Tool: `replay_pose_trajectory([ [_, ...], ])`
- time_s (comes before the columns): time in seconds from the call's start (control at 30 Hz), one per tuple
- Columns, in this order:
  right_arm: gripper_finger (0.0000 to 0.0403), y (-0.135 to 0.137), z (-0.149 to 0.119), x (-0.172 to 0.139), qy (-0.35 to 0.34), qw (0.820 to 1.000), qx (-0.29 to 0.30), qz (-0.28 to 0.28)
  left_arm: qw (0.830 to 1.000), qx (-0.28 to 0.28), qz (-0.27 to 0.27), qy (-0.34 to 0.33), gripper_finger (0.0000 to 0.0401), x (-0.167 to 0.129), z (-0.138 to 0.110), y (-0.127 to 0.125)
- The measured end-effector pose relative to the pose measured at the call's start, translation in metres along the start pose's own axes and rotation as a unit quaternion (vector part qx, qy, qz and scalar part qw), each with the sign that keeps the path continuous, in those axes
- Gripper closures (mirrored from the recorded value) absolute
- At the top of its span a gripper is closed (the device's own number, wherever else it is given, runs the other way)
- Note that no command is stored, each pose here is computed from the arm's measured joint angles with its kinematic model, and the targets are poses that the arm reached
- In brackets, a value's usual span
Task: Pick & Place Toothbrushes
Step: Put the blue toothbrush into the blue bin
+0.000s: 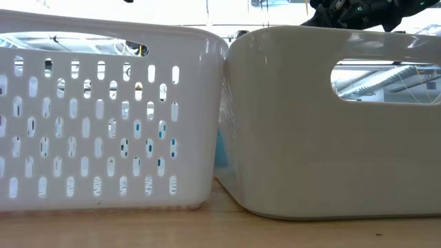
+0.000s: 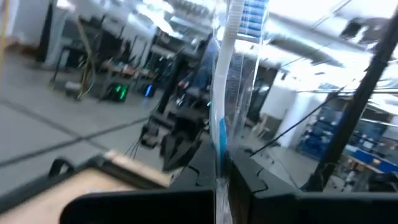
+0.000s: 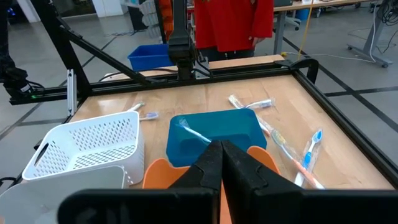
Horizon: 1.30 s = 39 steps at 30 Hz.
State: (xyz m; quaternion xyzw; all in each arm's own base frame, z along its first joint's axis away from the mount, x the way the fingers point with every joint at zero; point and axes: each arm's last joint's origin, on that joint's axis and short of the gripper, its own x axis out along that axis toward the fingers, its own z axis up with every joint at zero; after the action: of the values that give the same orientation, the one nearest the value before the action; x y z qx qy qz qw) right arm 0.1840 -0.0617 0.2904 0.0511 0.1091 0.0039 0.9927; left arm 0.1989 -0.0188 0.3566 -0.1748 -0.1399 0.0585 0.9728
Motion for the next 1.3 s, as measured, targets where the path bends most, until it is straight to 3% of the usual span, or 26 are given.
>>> replay_pose_trajectory([
  [0.13,0.0403,0.0,0.0,0.0,0.0,1.0,0.0,0.0,1.0,0.005,-0.014,-0.01,0.0399,0.0,0.002,-0.002],
  [0.3,0.0403,0.0,0.0,0.0,0.0,1.0,0.0,0.0,1.0,-0.027,-0.008,-0.003,0.0399,0.0,0.0,-0.001],
  [0.47,0.0403,0.0,0.0,0.0,0.0,1.0,0.0,0.0,0.995,-0.098,0.023,0.024,0.0399,0.007,-0.012,0.002],
  [0.57,0.0403,0.0,0.0,0.0,0.0,1.0,0.0,0.0,0.984,-0.152,0.07,0.054,0.0399,0.012,-0.026,0.007],
  [0.73,0.0403,0.0,0.0,0.0,0.0,1.0,0.0,0.0,0.952,-0.238,0.155,0.11,0.0399,0.018,-0.052,0.02],
  [0.93,0.0403,0.0,0.0,0.0,0.0,1.0,0.0,0.0,0.919,-0.294,0.216,0.147,0.04,0.023,-0.068,0.038],
  [1.07,0.0403,0.0,0.0,0.0,0.0,1.0,0.008,0.0,0.895,-0.308,0.252,0.201,0.04,0.03,-0.068,0.046],
  [1.3,0.0403,0.0,0.0,0.0,0.0,1.0,0.009,0.0,0.836,-0.316,0.325,0.309,0.0401,0.048,-0.059,0.056],
])
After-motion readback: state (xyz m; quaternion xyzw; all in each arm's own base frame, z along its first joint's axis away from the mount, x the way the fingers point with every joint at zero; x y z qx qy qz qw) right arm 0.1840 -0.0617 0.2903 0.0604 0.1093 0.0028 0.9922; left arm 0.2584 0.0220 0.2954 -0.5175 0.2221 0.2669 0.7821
